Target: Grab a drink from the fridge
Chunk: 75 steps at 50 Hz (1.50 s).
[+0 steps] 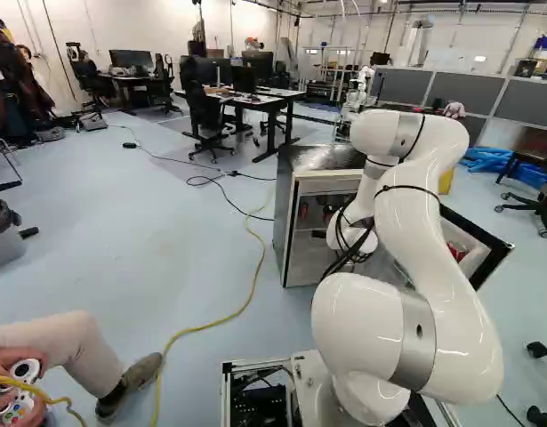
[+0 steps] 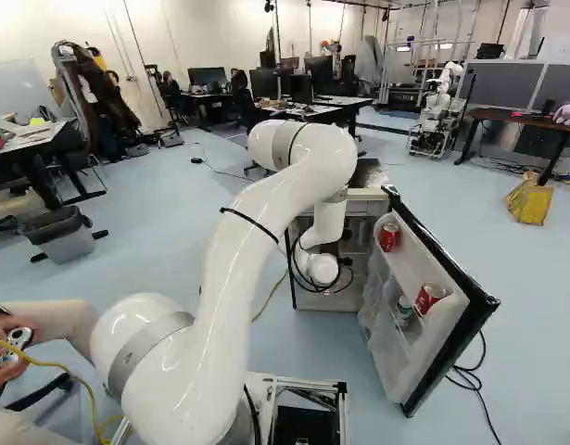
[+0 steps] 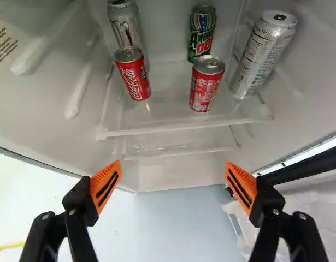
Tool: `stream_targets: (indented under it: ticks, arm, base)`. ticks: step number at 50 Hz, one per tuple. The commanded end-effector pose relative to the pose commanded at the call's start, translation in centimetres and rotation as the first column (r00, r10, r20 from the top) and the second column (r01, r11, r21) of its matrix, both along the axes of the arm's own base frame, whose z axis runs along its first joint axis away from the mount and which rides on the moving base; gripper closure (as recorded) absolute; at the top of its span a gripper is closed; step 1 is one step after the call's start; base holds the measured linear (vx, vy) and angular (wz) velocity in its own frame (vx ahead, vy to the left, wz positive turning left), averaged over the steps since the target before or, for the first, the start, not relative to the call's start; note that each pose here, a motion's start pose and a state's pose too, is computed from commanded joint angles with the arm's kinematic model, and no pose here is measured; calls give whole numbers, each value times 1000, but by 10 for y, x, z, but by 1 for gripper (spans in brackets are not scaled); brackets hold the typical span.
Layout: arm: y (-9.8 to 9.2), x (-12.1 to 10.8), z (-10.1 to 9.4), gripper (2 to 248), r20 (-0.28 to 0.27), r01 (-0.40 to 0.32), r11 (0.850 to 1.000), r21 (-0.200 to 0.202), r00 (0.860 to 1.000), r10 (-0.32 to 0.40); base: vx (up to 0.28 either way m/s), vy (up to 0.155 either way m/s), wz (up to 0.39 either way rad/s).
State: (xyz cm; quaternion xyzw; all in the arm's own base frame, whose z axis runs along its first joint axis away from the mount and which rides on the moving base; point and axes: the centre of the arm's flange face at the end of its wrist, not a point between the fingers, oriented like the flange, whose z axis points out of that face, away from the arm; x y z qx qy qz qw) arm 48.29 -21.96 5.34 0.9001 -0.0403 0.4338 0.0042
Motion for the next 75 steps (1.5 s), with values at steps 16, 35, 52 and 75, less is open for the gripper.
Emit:
stream_targets:
  ticks: [16,35,52,75]
  arm:
    - [1,6,-16,3,65,-22,1000,3,998,22]
    - [-1,11,-26,3,160,-15,1000,1,987,14]
    - [-5,14,-21,3,223,30,1000,-7,974,-28]
    - [-10,25,-43,3,259,71,997,-14,964,-65]
  base:
    - [0,0,0]
    - [0,0,0]
    - [0,0,0]
    - [0,0,0]
